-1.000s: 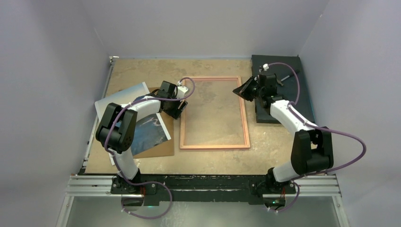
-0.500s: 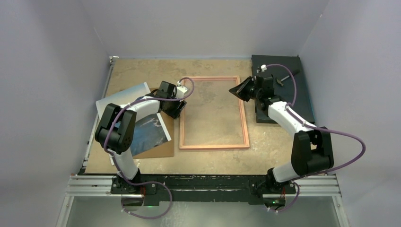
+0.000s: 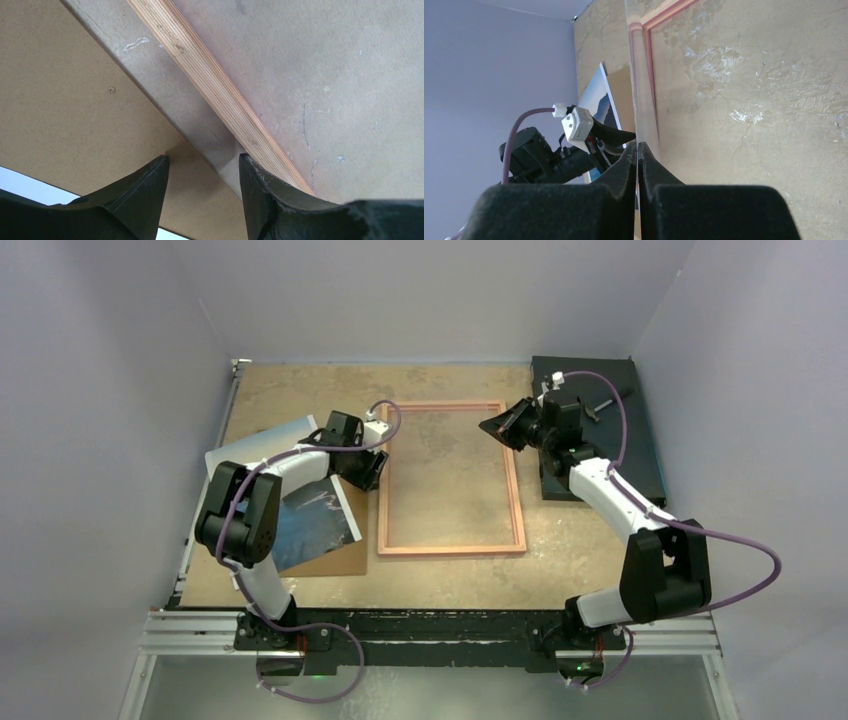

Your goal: Put the photo into the frame

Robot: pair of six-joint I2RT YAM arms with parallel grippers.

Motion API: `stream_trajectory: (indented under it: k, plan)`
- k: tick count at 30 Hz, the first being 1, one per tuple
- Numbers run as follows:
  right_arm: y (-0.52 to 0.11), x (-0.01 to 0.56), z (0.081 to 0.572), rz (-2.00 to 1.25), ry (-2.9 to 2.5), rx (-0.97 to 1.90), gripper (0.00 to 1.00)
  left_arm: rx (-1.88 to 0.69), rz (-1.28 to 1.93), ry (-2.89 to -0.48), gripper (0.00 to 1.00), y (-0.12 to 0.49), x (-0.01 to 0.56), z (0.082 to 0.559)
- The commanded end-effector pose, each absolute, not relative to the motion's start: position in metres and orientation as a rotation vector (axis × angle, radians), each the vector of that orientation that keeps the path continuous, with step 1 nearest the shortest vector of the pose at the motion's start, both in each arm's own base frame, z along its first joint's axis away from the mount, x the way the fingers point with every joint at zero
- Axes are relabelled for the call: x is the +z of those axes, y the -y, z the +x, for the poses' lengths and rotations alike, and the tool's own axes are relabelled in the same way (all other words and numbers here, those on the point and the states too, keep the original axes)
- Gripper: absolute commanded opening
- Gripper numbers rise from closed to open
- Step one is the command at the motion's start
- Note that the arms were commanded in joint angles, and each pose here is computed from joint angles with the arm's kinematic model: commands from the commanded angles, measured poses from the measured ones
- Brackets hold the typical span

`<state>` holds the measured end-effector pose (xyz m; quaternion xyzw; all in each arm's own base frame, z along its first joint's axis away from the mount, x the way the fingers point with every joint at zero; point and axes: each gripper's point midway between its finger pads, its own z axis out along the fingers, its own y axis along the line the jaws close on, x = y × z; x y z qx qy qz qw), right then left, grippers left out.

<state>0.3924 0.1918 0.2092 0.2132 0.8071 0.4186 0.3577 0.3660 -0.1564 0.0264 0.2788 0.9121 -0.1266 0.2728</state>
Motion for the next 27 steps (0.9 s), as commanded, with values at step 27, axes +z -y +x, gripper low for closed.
stream_trajectory:
  k: [27]
  plan:
    - [-0.228, 0.291, 0.386, 0.450, -1.878, 1.196, 0.00, -0.416, 0.735, -2.451, 0.48, 0.153, 0.029, 0.352]
